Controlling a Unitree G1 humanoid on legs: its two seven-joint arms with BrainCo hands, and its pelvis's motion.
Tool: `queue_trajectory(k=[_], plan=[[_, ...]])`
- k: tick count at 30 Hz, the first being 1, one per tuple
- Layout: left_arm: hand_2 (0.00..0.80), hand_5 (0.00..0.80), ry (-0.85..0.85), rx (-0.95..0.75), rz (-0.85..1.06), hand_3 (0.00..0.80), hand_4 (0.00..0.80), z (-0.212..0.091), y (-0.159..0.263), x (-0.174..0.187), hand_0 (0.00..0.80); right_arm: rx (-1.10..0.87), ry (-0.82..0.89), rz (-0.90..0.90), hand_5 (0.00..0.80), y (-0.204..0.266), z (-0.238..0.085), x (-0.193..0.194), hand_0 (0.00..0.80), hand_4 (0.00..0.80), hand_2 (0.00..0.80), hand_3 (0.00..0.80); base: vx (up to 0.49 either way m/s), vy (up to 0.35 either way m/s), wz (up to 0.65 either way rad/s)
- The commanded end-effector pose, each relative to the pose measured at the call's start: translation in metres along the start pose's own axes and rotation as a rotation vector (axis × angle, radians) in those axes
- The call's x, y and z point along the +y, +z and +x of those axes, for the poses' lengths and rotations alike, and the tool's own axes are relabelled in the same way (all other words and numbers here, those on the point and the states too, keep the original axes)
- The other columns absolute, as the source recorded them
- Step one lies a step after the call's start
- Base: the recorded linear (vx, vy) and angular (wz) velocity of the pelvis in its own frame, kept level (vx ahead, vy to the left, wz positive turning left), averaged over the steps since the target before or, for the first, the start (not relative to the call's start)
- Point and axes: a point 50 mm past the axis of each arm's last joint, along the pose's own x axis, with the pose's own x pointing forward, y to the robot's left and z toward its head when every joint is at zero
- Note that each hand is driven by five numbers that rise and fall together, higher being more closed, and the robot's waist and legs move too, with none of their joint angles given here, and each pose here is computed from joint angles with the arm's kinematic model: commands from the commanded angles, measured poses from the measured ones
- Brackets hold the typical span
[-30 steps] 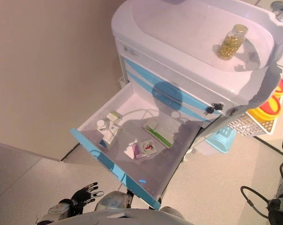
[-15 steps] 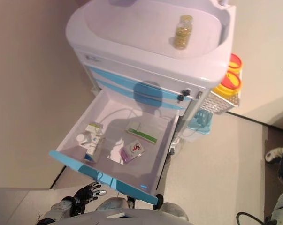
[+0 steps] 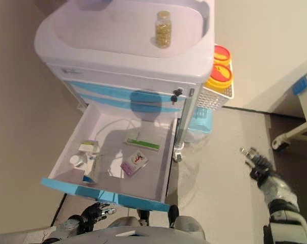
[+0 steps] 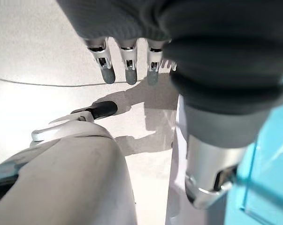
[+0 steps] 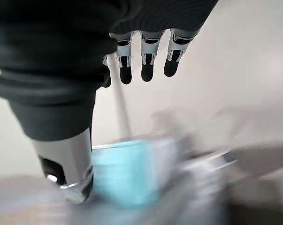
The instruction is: Open the drawer and pick up the medicine
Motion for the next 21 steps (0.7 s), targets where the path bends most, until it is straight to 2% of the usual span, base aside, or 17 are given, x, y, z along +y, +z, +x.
queue_trajectory(k=[1, 8, 11, 15, 19, 21], plan=[[0.000, 0.000, -0.012, -0.068, -0.011, 0.000, 0.000, 0.007, 0.012, -0.010, 0.000, 0.028, 0.046, -0.124, 0.000, -0.012, 0.001, 0.007, 0.000, 0.000, 0.000, 0.000, -0.002, -0.011, -0.07], [0.000, 0.000, 0.006, -0.068, -0.036, 0.000, 0.000, 0.006, 0.008, -0.008, 0.000, 0.265, 0.225, -0.339, 0.000, -0.105, -0.016, 0.038, 0.000, 0.000, 0.000, 0.000, 0.018, -0.011, -0.05], [0.000, 0.000, 0.008, -0.068, -0.046, 0.000, 0.000, 0.007, 0.007, -0.009, 0.000, 0.417, 0.214, -0.338, 0.000, -0.142, -0.029, 0.040, 0.000, 0.000, 0.000, 0.000, 0.042, -0.013, -0.01], [0.000, 0.000, 0.012, -0.077, -0.058, 0.000, 0.000, 0.008, 0.009, -0.011, 0.000, 0.542, 0.207, -0.343, 0.000, -0.167, -0.042, 0.039, 0.000, 0.000, 0.000, 0.000, 0.037, 0.000, -0.01], [0.000, 0.000, 0.019, -0.097, -0.036, 0.000, 0.000, 0.009, 0.015, -0.011, 0.000, 0.575, 0.221, -0.433, 0.000, -0.174, -0.045, 0.042, 0.000, 0.000, 0.000, 0.000, 0.019, 0.003, -0.01], [0.000, 0.000, 0.037, -0.122, 0.061, 0.000, 0.000, 0.011, 0.028, -0.008, 0.000, 0.554, 0.227, -0.474, 0.000, -0.168, -0.040, 0.044, 0.000, 0.000, 0.000, 0.000, 0.000, 0.000, 0.00]])
